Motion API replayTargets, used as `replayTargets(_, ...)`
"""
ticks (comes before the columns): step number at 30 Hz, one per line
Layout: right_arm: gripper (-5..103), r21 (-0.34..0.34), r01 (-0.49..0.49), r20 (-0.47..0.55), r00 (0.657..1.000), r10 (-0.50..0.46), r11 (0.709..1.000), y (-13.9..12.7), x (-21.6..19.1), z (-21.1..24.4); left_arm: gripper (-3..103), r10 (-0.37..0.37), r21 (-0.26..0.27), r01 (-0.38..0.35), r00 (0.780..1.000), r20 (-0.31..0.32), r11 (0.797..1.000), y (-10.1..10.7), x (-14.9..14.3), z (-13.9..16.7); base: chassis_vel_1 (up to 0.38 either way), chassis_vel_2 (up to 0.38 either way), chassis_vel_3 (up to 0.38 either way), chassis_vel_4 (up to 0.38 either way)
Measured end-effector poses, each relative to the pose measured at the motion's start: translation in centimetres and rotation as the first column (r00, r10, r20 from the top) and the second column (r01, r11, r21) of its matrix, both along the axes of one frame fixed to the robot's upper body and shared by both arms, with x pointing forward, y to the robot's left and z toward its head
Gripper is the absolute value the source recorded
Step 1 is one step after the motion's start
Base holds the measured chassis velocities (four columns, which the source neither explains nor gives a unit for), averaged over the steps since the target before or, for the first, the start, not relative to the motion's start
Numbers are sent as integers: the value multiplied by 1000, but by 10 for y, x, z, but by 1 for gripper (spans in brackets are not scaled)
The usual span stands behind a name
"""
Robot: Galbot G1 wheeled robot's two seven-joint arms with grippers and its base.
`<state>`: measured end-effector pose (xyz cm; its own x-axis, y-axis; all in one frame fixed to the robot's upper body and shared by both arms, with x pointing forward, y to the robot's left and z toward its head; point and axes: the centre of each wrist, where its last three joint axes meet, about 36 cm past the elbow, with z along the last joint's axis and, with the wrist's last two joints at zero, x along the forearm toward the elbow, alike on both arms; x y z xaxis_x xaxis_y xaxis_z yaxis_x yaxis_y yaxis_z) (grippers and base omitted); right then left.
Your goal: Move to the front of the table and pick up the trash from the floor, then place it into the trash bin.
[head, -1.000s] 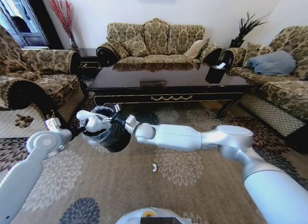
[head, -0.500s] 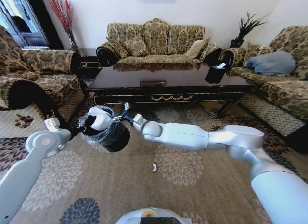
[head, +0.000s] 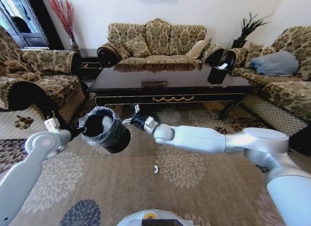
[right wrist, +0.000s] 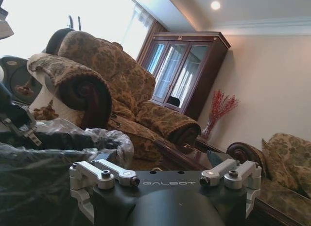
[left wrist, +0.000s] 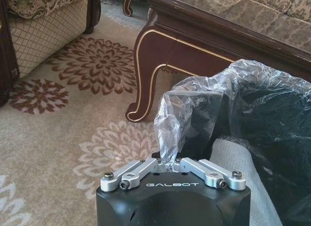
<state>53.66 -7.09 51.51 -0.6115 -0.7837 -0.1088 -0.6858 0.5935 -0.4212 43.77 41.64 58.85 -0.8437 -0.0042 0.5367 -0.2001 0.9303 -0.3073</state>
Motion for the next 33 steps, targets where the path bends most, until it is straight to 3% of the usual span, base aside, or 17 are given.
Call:
replayTargets(5, 100, -1, 80, -39, 996, -80, 997, -22, 5, -10, 3, 6, 11, -6, 1000, 9, 1000, 3, -2, 5, 0, 0, 0, 0)
replayTargets(9, 100, 10, 171, -181, 969, -166, 985, -46, -1, -27, 3, 16, 20, -16, 1000, 24, 1000, 8, -4, 13, 0, 0, 0, 0)
replayTargets(12, 100, 6, 208, -233, 952, -201, 978, -56, -4, -35, 3, 18, 22, -19, 999, 33, 1000, 10, -4, 18, 0, 0, 0, 0)
replayTargets(14, 100, -25, 270, -291, 919, -265, 963, -70, -6, -48, 3, 21, 28, -22, 999, 45, 999, 13, -5, 26, 0, 0, 0, 0)
replayTargets(15, 100, -25, 270, -291, 919, -265, 963, -70, -6, -48, 3, 21, 28, -22, 999, 45, 999, 13, -5, 26, 0, 0, 0, 0)
replayTargets(18, 100, -105, 319, -365, 869, -335, 942, -85, -9, -63, 3, 25, 34, -27, 998, 58, 999, 16, -6, 32, 0, 0, 0, 0)
replayTargets(19, 100, -169, 330, -396, 840, -371, 929, -94, -11, -72, 3, 24, 35, -27, 998, 62, 999, 16, -7, 34, 0, 0, 0, 0)
replayTargets(21, 100, -185, 332, -400, 834, -380, 925, -96, -12, -75, 3, 24, 36, -26, 998, 63, 999, 16, -7, 34, 0, 0, 0, 0)
replayTargets(24, 100, -314, 359, -452, 758, -471, 879, -116, -20, -117, 3, 22, 32, -24, 997, 67, 999, 13, -11, 34, 0, 0, 0, 0)
replayTargets(26, 100, -325, 361, -463, 745, -480, 874, -119, -22, -124, 3, 22, 32, -24, 997, 68, 999, 13, -11, 34, 0, 0, 0, 0)
replayTargets(28, 100, -349, 357, -507, 706, -495, 867, -127, -35, -154, 3, 27, 40, -29, 997, 69, 999, 13, -12, 34, 0, 0, 0, 0)
replayTargets(33, 100, -337, 349, -556, 676, -484, 874, -132, -57, -192, 3, 31, 46, -34, 997, 73, 998, 14, -12, 36, 0, 0, 0, 0)
